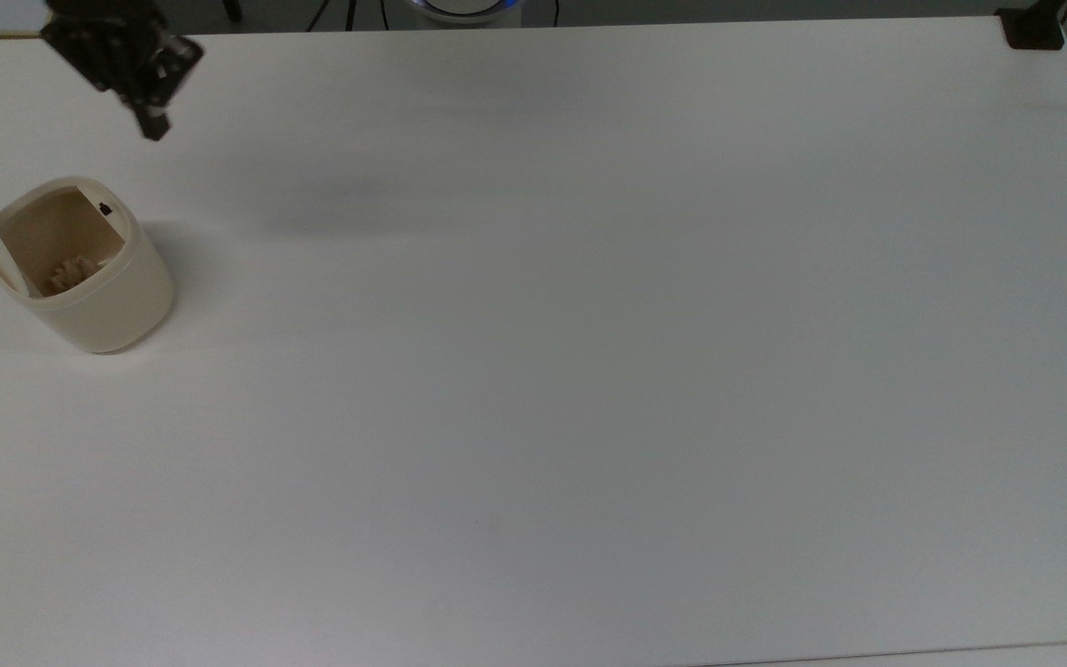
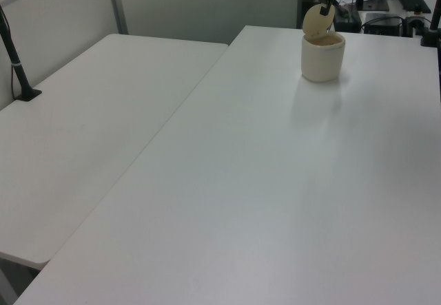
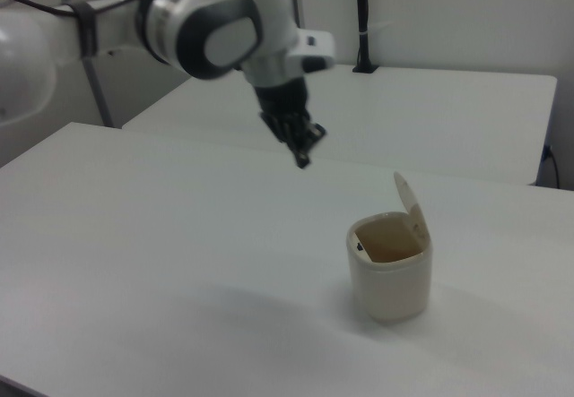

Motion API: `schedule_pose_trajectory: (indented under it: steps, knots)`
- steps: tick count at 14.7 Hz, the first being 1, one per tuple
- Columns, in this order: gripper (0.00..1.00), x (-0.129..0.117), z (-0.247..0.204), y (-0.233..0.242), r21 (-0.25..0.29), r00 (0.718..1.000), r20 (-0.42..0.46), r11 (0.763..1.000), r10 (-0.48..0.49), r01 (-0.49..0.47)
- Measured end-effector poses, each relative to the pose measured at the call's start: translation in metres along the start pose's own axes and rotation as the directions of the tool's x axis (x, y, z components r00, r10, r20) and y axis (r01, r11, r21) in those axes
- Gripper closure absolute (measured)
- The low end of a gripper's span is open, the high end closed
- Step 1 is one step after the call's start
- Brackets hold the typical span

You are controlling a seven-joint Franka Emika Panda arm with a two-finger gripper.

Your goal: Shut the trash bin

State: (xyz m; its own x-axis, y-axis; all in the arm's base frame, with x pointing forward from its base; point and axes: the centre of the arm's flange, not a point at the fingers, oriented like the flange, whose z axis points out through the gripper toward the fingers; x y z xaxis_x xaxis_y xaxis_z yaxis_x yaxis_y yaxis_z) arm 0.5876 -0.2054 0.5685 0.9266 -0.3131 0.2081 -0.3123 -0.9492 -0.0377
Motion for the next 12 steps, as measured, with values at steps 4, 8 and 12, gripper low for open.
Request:
schedule_pose_trajectory:
  steps: [4,8,12]
  knots:
    - [0.99,0.012,0.021,0.053,-0.032,0.996,-0.053,0.997,0.073,-0.075]
    - [0.99,0.014,0.021,0.071,-0.041,0.992,-0.074,0.994,0.1,-0.104]
    - [0.99,0.025,0.004,0.094,-0.008,0.959,-0.229,0.985,0.167,-0.173]
